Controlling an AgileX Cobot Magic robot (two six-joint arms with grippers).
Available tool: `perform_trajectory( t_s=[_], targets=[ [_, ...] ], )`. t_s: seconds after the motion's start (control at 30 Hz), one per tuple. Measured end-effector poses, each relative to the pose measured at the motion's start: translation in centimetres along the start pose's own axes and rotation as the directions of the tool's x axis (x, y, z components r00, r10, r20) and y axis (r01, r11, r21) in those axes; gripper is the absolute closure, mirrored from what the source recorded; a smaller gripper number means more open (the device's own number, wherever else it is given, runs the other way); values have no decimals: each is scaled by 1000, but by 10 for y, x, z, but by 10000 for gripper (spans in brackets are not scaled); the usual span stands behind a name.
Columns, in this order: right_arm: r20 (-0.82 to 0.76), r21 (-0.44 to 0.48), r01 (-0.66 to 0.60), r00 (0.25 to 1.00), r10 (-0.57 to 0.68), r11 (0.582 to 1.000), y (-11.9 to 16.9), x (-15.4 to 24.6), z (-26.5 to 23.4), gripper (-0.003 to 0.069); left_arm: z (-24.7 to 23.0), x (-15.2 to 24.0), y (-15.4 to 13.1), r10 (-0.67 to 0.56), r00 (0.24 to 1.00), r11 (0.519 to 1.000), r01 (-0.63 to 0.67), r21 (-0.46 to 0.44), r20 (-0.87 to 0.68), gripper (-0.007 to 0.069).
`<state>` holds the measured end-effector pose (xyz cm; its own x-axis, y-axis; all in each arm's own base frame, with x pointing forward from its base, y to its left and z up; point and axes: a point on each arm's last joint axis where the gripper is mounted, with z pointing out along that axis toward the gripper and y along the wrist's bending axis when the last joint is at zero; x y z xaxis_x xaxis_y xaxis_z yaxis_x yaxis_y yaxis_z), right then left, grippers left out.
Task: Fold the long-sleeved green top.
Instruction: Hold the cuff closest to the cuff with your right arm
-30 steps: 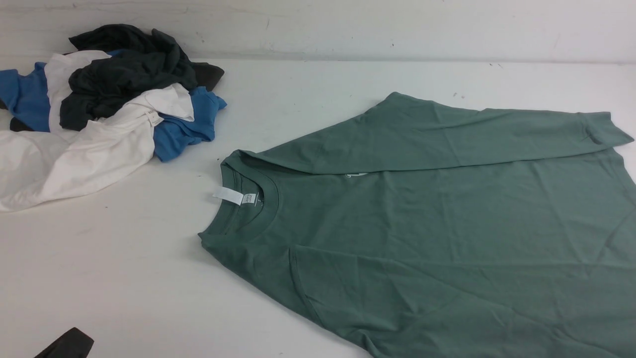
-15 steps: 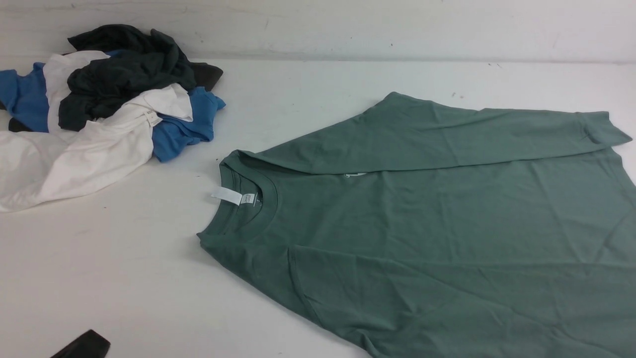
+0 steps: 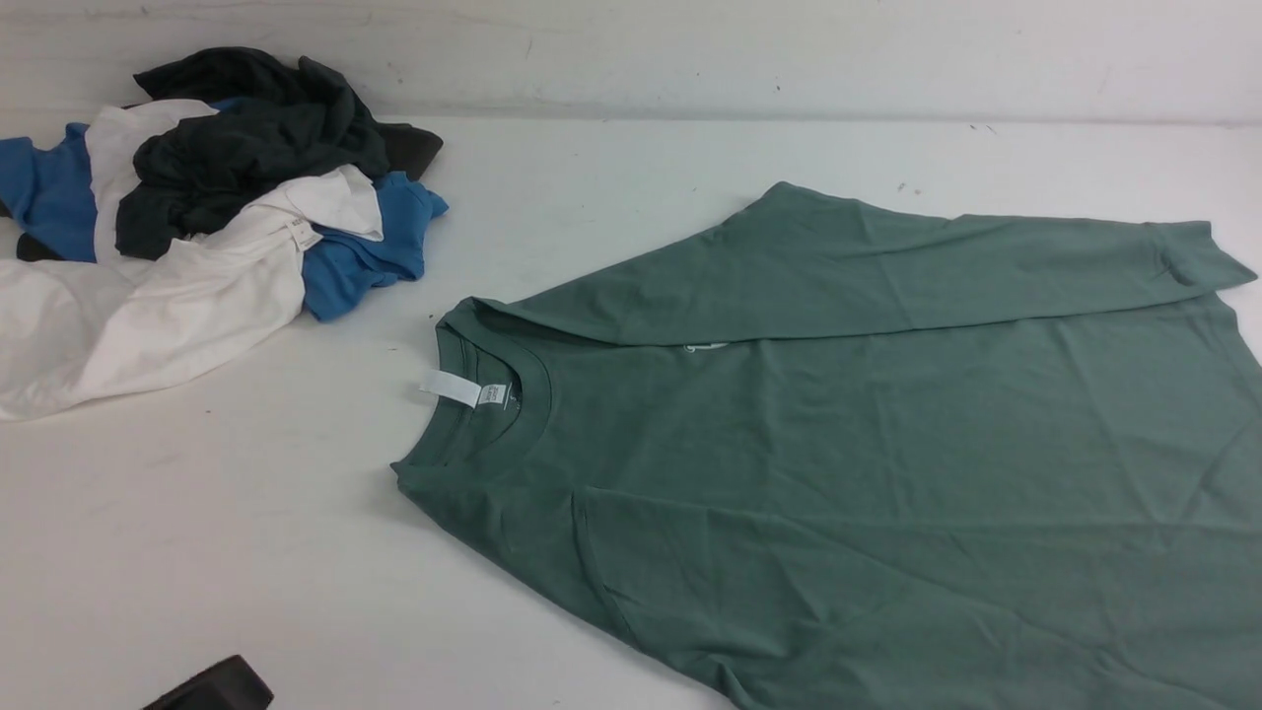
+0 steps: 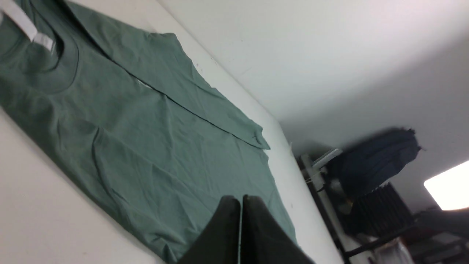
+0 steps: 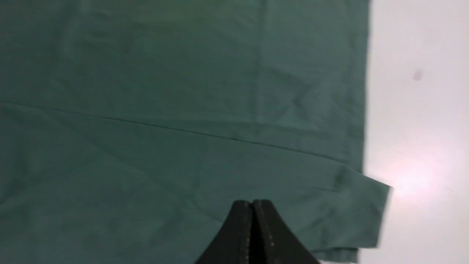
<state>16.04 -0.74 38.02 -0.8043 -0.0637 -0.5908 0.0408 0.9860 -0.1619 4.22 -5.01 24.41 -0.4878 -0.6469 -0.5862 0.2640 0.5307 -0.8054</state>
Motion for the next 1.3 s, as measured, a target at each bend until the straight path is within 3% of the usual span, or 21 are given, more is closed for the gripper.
perform_trajectory(
  t_s=[0.03,0.1,0.23,0.37,0.5,0.7,0.97,1.07,1.3],
  targets=[
    [-2,8,4,1000,-4,1000,-1,0,0,671,0,-2,-3,11,1000,1000,-11,1,-2,629],
    [-95,123,-22,995,34,992,-17,-4,25,671,6,-9,-12,68,991,996,-74,-47,-119,629],
    [-232,201,-123,958,169,972,-44,-6,65,671,18,-17,-18,92,932,984,-138,-109,-351,629],
    [-356,171,-275,878,319,946,-62,-2,111,671,35,-22,-9,49,867,975,-149,-164,-496,629],
    [-437,156,-327,823,362,932,-69,0,161,669,43,-23,-1,7,844,970,-137,-203,-536,629],
    [-538,192,-341,748,390,920,-87,17,198,668,44,-23,0,1,838,969,-136,-207,-546,626],
    [-559,172,-270,765,319,947,-112,32,229,650,43,-21,0,-2,828,970,-135,-203,-561,626],
    [-579,151,-257,760,296,954,-113,39,248,613,43,-21,0,-2,828,970,-135,-203,-560,626],
    [-615,136,-207,749,246,969,-115,50,277,424,44,-23,1,4,842,968,-139,-210,-539,626]
  ],
)
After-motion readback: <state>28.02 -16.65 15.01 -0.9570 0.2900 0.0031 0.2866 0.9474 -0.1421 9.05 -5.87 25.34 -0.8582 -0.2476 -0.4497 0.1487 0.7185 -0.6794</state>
